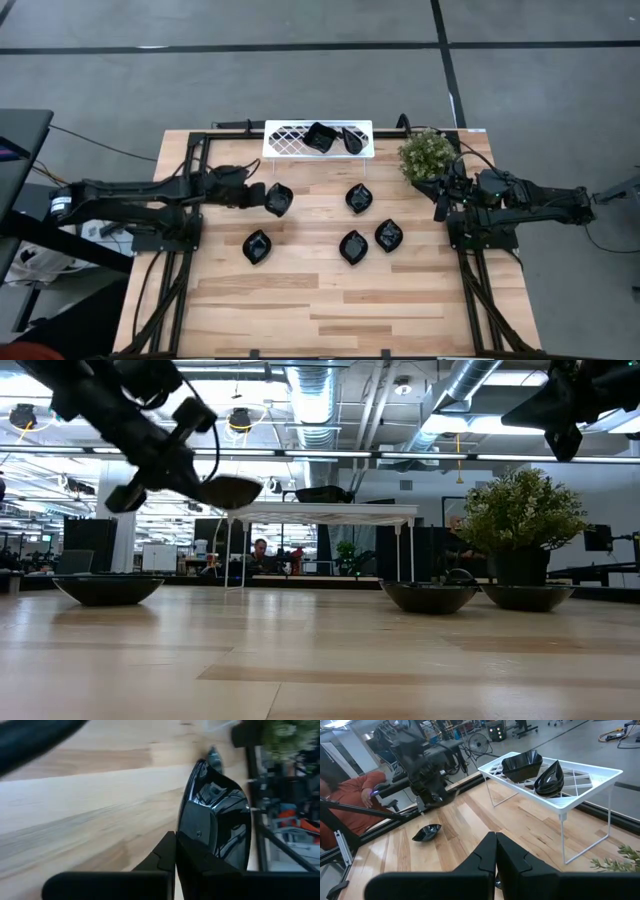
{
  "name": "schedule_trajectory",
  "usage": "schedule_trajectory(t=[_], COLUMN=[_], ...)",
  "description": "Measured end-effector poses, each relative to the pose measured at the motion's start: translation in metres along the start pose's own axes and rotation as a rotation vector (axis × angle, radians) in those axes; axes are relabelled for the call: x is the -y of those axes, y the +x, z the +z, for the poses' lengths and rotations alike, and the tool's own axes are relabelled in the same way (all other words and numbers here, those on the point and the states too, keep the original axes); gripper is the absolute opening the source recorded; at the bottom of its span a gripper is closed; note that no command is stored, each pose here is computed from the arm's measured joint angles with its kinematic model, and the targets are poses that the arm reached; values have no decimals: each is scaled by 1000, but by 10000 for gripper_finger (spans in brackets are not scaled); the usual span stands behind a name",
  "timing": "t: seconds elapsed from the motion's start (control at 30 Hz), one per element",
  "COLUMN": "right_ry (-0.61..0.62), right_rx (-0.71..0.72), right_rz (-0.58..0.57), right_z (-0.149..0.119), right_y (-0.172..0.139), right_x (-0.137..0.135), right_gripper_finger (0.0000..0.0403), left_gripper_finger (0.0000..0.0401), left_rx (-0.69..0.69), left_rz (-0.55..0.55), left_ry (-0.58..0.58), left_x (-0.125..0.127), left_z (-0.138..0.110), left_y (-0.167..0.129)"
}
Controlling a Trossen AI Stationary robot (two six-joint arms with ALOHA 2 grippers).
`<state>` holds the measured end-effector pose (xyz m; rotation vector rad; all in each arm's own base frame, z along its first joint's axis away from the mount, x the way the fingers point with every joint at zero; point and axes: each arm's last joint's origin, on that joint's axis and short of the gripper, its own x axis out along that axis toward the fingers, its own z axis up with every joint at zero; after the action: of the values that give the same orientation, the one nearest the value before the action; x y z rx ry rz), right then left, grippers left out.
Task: Pick & Place Mini shaped plates
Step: Put the leaf-shaped plate on the shelf
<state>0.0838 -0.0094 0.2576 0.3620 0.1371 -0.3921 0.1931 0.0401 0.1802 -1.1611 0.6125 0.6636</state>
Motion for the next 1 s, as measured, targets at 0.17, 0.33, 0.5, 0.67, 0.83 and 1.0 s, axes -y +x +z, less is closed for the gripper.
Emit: schedule_trajectory(t=[0.17, 0.33, 0.5, 0.67, 0.83, 1.0], right_ry=[0, 0, 0, 0, 0, 0], right_rx=[0, 0, 0, 0, 0, 0], right_rz=[0, 0, 0, 0, 0, 0], right_z=[0, 0, 0, 0, 0, 0], right_y=[0, 0, 0, 0, 0, 0], right_x=[0, 0, 0, 0, 0, 0], right_gripper_finger=[1, 1, 1, 1, 1, 1], left_gripper_finger=[6, 6, 5, 5, 5, 5], left_rx=[25, 76, 148, 212, 275, 340], left_rz=[-66, -111, -128, -124, -105, -105], left_ry=[14, 55, 82, 82, 56, 83], left_x=[20, 37, 48, 49, 46, 49], left_z=[5, 13, 25, 42, 60, 77], left_y=[-8, -17, -25, -31, -36, -45])
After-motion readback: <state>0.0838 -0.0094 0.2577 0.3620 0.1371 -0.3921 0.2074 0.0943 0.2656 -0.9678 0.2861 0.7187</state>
